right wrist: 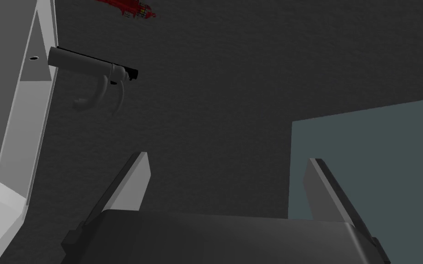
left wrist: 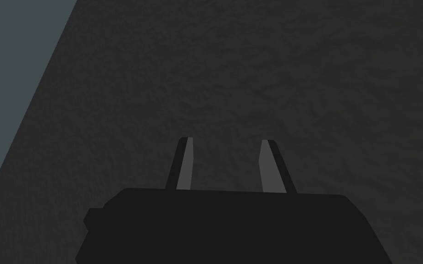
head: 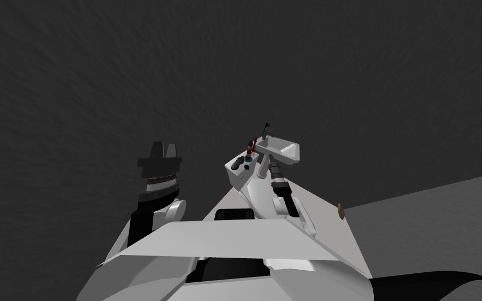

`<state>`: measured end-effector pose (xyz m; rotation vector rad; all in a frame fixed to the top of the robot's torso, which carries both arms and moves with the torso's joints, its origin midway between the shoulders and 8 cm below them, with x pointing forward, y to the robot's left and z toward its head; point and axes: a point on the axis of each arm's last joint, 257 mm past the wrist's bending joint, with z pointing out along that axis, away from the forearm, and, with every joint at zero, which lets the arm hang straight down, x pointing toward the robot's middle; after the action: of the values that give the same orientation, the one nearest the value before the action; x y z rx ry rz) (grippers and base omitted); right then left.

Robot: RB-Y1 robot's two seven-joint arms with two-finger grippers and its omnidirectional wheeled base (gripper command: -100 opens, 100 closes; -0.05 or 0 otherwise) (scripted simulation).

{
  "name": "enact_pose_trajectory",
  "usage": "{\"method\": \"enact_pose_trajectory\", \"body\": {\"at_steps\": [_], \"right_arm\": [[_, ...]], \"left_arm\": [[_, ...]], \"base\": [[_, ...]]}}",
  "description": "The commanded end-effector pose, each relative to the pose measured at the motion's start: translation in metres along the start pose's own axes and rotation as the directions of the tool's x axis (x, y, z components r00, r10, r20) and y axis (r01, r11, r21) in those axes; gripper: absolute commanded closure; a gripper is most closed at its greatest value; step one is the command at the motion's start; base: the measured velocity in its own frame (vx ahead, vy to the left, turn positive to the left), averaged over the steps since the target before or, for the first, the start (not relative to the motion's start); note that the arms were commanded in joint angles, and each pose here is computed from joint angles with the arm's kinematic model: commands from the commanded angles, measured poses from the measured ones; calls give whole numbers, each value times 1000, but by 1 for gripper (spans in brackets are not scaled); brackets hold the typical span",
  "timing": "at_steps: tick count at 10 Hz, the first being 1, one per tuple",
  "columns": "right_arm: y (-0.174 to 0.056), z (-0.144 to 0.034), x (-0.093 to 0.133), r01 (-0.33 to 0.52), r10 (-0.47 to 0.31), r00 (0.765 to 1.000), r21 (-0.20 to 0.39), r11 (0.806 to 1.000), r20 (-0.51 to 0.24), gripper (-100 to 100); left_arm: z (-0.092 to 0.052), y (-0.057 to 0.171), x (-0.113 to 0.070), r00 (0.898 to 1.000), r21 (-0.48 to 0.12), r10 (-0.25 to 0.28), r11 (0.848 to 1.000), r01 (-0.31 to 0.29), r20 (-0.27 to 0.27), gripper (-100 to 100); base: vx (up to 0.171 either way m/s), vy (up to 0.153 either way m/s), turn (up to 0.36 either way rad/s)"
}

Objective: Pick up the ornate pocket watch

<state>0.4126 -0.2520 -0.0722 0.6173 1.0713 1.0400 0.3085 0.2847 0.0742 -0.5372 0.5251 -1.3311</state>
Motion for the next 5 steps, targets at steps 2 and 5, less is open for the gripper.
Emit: {"method": "enact_pose_trajectory", "body": {"at_steps": [2,5], "right_arm": [[-40,-9,15,54,-49,998,115,992,-48,-100],[-77,-17,25,110,-92,991,212,971,-93,-100]], "left_arm": [[0,0,0,1000,0,0,1000,0,0,0],[0,0,0,1000,0,0,1000,0,0,0]], "base": [[-27,-32,95],[-21,-24,74]]}}
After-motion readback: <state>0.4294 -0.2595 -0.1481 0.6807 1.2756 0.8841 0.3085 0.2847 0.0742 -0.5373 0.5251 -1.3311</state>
